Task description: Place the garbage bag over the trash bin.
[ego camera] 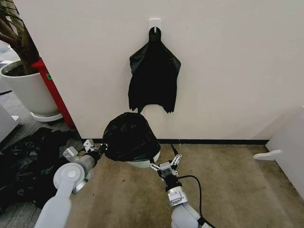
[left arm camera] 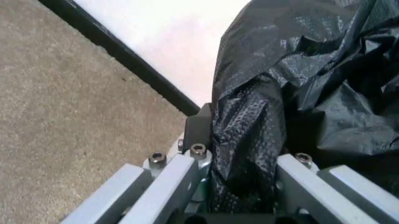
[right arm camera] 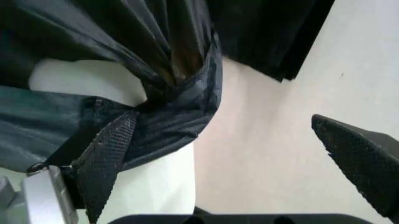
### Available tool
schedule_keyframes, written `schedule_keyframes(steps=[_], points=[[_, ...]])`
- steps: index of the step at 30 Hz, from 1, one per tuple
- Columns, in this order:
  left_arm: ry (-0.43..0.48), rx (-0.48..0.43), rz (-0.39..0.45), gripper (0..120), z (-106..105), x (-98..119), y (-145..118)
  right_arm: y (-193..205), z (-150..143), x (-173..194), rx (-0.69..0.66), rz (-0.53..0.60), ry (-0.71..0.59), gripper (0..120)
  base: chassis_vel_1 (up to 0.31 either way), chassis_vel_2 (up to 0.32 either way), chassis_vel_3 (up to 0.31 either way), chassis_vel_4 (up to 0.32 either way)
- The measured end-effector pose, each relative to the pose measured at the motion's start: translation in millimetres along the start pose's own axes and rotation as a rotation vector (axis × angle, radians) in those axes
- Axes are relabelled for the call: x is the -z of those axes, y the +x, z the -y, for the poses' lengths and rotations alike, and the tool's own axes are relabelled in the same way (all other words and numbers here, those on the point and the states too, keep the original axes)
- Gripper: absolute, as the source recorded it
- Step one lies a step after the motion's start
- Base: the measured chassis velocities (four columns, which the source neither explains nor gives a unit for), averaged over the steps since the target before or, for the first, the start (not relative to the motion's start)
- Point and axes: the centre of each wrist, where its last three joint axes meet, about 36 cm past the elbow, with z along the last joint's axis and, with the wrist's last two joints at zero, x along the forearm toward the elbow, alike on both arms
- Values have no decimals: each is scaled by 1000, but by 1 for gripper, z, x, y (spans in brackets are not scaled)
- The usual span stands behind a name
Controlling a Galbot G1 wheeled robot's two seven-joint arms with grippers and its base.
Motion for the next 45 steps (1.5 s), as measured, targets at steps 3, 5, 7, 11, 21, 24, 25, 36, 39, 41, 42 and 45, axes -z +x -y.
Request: schedule_keyframes(steps=[3,5,7,11,21,24,25,36,39,41,42,45], points=[[-2,-8,-1,2,2,0,1,-1,0,-5,5,-20,-16,100,0,0,0,0],[-3,-14,-3,2,3,0,1,-1,-1,-9,19,-44,-42,100,0,0,0,0],[-4,-23,-4,2,6,0,0,2,-5,-15,54,-63,-73,100,0,0,0,0],[-4,-40,-6,2,10,-1,-2,6,-8,-22,103,-71,-92,100,0,0,0,0],[-11,-52,-4,2,11,-2,-6,1,19,-45,235,71,-120,100,0,0,0,0],[-14,-45,3,2,9,-3,-9,-8,50,-57,307,216,-153,100,0,0,0,0],[-16,-42,6,2,8,-3,-10,-11,61,-61,344,256,-164,100,0,0,0,0],[-77,-12,-15,2,3,-29,-27,-25,132,-59,477,508,-342,100,0,0,0,0],[-126,6,-26,2,1,-42,-28,-29,132,-44,407,537,-376,100,0,0,0,0],[-186,32,-25,2,-1,-51,-28,-32,130,-28,337,544,-389,100,0,0,0,0],[-192,35,-24,2,-1,-52,-28,-32,130,-26,331,542,-387,100,0,0,0,0],[-276,65,-34,2,-1,-68,-32,-33,122,-5,241,505,-337,100,0,0,0,0]])
